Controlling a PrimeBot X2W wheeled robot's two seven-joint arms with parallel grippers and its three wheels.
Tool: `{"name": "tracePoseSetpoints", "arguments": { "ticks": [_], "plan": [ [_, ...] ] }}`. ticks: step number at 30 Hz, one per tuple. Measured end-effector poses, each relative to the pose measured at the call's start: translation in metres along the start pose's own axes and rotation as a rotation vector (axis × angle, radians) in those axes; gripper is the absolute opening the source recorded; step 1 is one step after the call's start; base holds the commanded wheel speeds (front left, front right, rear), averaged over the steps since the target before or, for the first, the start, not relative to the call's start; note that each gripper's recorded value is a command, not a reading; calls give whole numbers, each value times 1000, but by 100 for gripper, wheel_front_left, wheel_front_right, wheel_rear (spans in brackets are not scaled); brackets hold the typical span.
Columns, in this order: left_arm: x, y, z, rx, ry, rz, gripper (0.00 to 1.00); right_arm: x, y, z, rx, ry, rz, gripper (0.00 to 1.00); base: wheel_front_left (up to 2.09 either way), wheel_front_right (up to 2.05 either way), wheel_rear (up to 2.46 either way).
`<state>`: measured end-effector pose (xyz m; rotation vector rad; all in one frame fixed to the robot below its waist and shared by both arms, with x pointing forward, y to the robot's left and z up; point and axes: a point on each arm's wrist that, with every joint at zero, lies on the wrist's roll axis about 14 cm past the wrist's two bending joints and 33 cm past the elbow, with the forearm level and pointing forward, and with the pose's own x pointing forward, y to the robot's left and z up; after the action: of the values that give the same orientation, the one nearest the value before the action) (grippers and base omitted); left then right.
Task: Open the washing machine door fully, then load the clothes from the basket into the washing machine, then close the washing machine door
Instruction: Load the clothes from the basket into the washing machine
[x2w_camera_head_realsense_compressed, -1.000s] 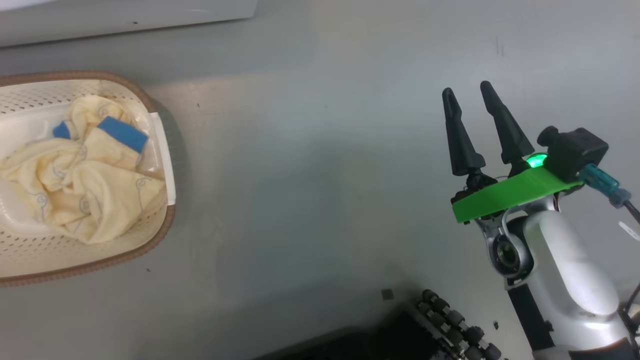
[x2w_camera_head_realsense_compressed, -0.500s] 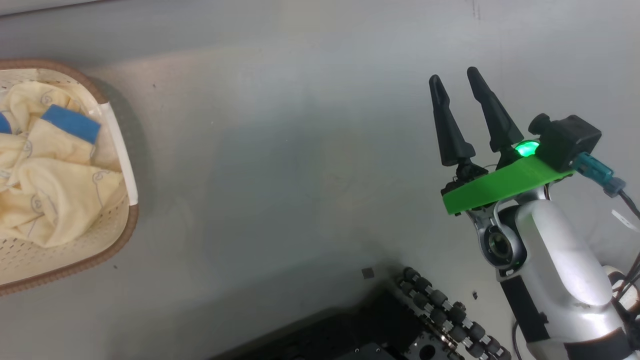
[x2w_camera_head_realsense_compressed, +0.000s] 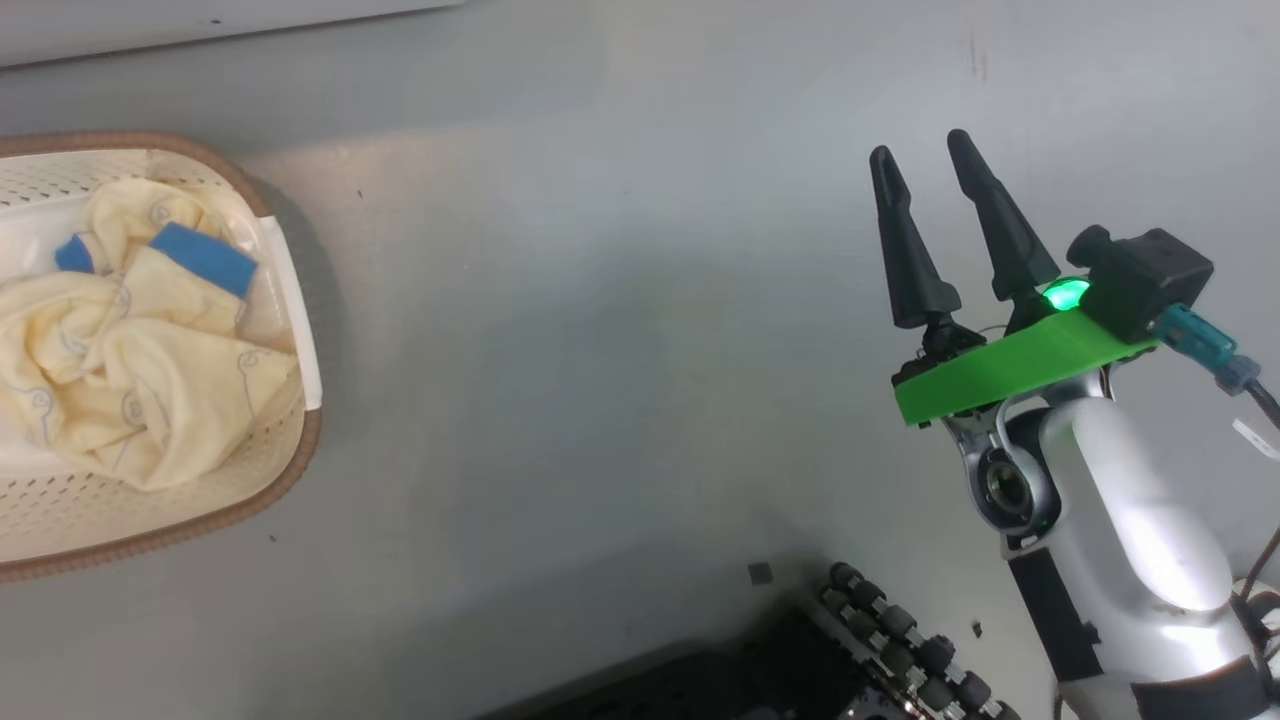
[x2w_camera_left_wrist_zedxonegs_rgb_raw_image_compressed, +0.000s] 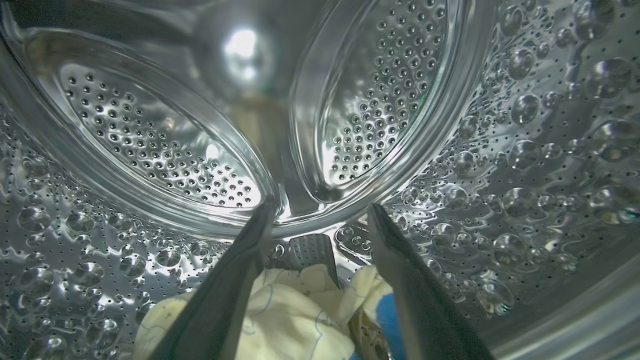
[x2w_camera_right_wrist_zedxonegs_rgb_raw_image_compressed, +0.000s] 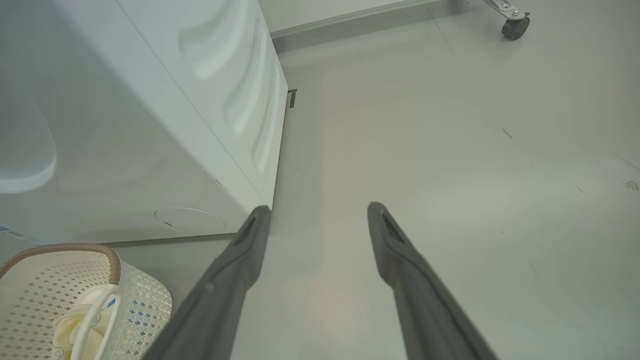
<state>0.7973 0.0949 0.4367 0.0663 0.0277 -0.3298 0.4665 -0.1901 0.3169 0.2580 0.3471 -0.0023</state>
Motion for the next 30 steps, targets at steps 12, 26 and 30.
{"name": "tracePoseSetpoints", "arguments": {
  "ticks": [12, 26, 30],
  "plan": [
    [-55, -35, 2, -46, 72, -72, 100, -9, 13, 42, -30, -101, 38, 100, 0, 0, 0],
    [-190, -68, 26, -132, 65, -108, 100, -57, 39, 99, -28, -227, 94, 100, 0, 0, 0],
    [-236, -82, 44, -175, 14, -85, 100, -76, 49, 113, -33, -258, 116, 100, 0, 0, 0]
  ]
}}
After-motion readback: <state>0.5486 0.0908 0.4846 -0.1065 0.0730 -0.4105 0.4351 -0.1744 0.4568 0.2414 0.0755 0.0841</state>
